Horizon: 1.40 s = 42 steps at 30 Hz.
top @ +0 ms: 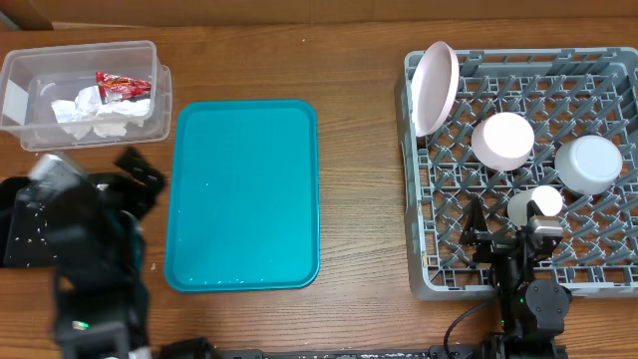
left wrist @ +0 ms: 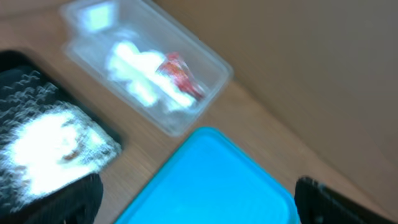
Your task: Sort waste into correct bins and load items into the dishwasher
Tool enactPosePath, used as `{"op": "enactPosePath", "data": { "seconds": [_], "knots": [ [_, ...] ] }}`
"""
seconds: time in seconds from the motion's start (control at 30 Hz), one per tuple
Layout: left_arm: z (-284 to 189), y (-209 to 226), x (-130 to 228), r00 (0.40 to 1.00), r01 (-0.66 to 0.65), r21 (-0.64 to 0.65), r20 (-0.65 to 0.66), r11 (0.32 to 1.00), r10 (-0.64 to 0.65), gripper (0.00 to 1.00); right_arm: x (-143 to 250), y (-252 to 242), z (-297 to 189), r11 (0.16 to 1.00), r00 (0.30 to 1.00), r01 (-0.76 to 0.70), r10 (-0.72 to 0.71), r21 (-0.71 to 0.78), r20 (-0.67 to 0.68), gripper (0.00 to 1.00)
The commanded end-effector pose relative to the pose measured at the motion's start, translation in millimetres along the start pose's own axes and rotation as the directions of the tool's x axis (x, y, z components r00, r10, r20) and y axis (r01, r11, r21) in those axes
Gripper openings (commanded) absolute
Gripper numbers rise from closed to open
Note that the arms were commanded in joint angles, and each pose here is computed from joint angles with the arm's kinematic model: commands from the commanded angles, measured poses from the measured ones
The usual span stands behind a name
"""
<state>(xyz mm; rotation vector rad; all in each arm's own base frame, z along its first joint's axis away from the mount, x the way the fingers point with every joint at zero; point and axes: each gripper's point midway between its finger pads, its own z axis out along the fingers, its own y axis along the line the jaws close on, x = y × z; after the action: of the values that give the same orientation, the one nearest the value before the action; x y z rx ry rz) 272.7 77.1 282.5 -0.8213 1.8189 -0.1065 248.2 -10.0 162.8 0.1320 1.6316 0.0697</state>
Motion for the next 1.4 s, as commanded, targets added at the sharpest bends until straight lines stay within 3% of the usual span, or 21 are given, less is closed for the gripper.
{"op": "enactPosePath", "data": {
  "seconds": [0.0, 0.17, 0.3, 0.53, 0.83, 1.37],
  "knots": [
    [7.5, 0.1, 45.4, 0.993, -0.12, 0.123, 0.005, 0.985, 0.12, 1.0, 1.3, 0.4, 0.0, 1.0, 1.0, 0.003, -0.003, -0.005, 0.006, 1.0],
    [21.7, 13.0, 90.3, 0.991, -0.123, 0.223, 0.076, 0.967, 0.108, 1.0, 1.3, 0.4, 0.0, 1.0, 1.0, 0.003, -0.003, -0.005, 0.006, 1.0],
    [24.4, 12.9, 116.7, 0.978, -0.193, 0.312, 0.139, 0.93, 0.156, 1.0, 1.3, 0.4, 0.0, 1.0, 1.0, 0.003, -0.003, -0.005, 0.006, 1.0],
    [24.3, 13.9, 147.1, 0.937, -0.334, 0.355, 0.222, 0.873, 0.269, 1.0, 1.3, 0.4, 0.0, 1.0, 1.0, 0.003, -0.003, -0.005, 0.006, 1.0],
    [25.9, 36.9, 162.1, 0.939, -0.339, 0.277, 0.158, 0.899, 0.306, 1.0, 1.3, 0.4, 0.0, 1.0, 1.0, 0.003, -0.003, -0.005, 0.006, 1.0],
    [10.1, 22.7, 141.9, 0.86, -0.488, 0.279, 0.315, 0.827, 0.402, 1.0, 1.3, 0.4, 0.0, 1.0, 1.0, 0.003, -0.003, -0.005, 0.006, 1.0]
  ]
}}
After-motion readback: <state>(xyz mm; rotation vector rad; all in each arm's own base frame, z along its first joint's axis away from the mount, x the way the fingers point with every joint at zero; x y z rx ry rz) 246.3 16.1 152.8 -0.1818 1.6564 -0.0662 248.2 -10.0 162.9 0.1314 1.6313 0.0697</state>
